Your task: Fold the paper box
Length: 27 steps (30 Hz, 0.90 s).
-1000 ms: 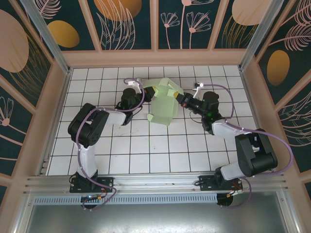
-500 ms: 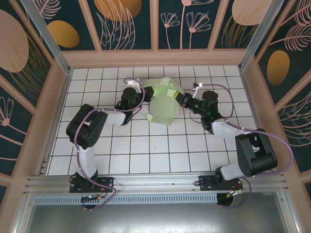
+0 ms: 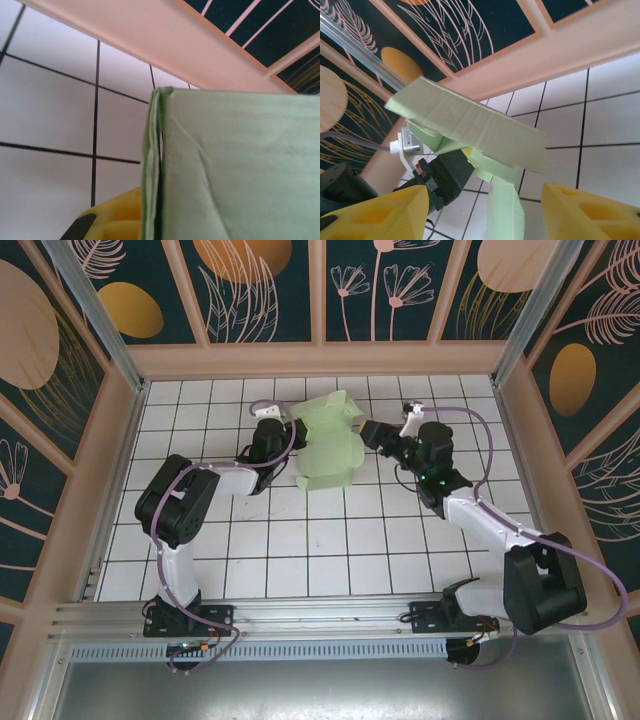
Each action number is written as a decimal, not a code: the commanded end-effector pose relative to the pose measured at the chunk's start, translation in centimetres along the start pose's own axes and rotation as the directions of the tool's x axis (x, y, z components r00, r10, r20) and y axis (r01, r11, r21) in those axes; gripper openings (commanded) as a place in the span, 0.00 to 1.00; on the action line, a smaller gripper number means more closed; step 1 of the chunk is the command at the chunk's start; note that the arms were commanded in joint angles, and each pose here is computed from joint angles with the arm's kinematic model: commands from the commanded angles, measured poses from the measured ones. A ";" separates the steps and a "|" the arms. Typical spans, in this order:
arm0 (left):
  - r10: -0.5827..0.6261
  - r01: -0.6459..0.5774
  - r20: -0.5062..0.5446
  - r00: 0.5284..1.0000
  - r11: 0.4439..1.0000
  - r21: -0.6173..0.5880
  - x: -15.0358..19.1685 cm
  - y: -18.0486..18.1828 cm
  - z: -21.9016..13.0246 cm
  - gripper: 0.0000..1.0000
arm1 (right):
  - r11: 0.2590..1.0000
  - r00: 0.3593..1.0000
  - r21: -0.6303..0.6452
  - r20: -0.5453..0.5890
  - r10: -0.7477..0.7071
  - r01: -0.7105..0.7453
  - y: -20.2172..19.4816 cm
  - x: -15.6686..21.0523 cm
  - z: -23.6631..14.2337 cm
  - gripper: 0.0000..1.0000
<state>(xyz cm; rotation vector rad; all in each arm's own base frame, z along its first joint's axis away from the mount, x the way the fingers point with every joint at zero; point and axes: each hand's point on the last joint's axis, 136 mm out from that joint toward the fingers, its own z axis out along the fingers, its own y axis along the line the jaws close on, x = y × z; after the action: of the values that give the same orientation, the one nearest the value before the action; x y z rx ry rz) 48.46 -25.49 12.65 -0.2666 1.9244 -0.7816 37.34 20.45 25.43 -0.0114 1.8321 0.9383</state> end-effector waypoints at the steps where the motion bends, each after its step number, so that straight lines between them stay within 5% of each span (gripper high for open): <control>1: 0.052 -0.048 0.061 0.997 0.997 -0.067 -2.0 0.5 0.5 0.00 | 0.987 0.992 0.105 0.015 -0.123 0.121 1.1 -1.8 0.2 0.61; 12: 0.212 -0.160 0.148 0.966 0.941 -0.299 -5.1 3.4 -2.3 0.00 | 0.967 0.975 0.134 -0.090 -0.205 0.216 6.5 -1.6 6.2 0.59; 27: 0.240 -0.184 0.169 0.956 0.938 -0.295 -5.6 3.3 -4.6 0.00 | 0.985 0.968 0.149 -0.244 -0.053 0.091 6.2 0.6 11.4 0.42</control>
<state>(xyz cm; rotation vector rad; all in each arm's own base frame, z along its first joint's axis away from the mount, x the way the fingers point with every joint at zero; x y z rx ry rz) 47.66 -18.66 14.62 -0.2953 1.8633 -0.3296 43.14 31.66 26.07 -0.1263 2.1034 0.7307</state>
